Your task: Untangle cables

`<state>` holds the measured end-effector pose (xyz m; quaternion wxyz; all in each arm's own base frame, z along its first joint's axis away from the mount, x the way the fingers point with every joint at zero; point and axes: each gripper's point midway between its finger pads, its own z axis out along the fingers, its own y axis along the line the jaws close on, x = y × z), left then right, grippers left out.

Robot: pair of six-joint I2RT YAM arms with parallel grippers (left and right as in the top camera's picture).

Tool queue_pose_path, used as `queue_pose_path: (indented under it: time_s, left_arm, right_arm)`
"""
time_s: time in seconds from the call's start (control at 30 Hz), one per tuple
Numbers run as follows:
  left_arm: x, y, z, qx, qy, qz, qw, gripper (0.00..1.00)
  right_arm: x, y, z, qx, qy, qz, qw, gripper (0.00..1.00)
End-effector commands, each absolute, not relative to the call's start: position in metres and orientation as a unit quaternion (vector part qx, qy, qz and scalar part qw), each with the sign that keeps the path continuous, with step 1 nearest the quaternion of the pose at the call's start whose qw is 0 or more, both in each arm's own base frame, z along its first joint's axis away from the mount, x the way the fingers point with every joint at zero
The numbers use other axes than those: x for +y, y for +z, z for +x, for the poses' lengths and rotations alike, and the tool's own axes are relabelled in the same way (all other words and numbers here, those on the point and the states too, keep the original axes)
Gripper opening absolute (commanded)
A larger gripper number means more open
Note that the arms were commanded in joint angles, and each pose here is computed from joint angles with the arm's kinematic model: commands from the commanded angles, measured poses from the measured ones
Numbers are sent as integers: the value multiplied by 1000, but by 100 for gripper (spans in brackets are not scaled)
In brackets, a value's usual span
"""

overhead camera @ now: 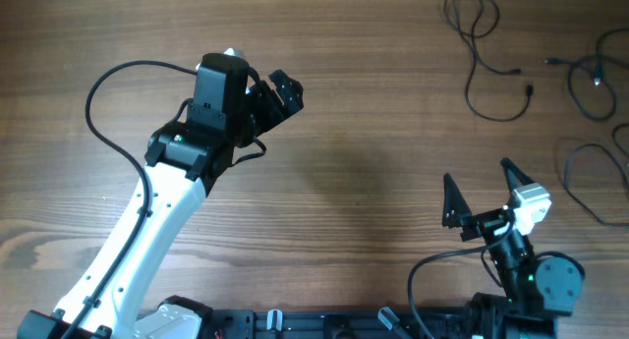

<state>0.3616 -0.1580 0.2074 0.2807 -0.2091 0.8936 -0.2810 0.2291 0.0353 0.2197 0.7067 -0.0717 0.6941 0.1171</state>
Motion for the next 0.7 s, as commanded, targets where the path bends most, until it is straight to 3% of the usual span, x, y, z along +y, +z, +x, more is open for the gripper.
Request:
queue_pose_path:
  time_s: [0.0,0.17,0.67]
  left_arm:
    - [-155,213,364,891,-279,-209,292,100]
    - [-155,213,364,891,-279,-209,292,100]
    - [-155,213,364,891,-279,-209,292,100]
  right_arm:
    - [36,204,234,688,127,-67,711,100]
    - [36,183,240,692,130,-62,707,100]
    - [18,180,244,698,84,-33,710,100]
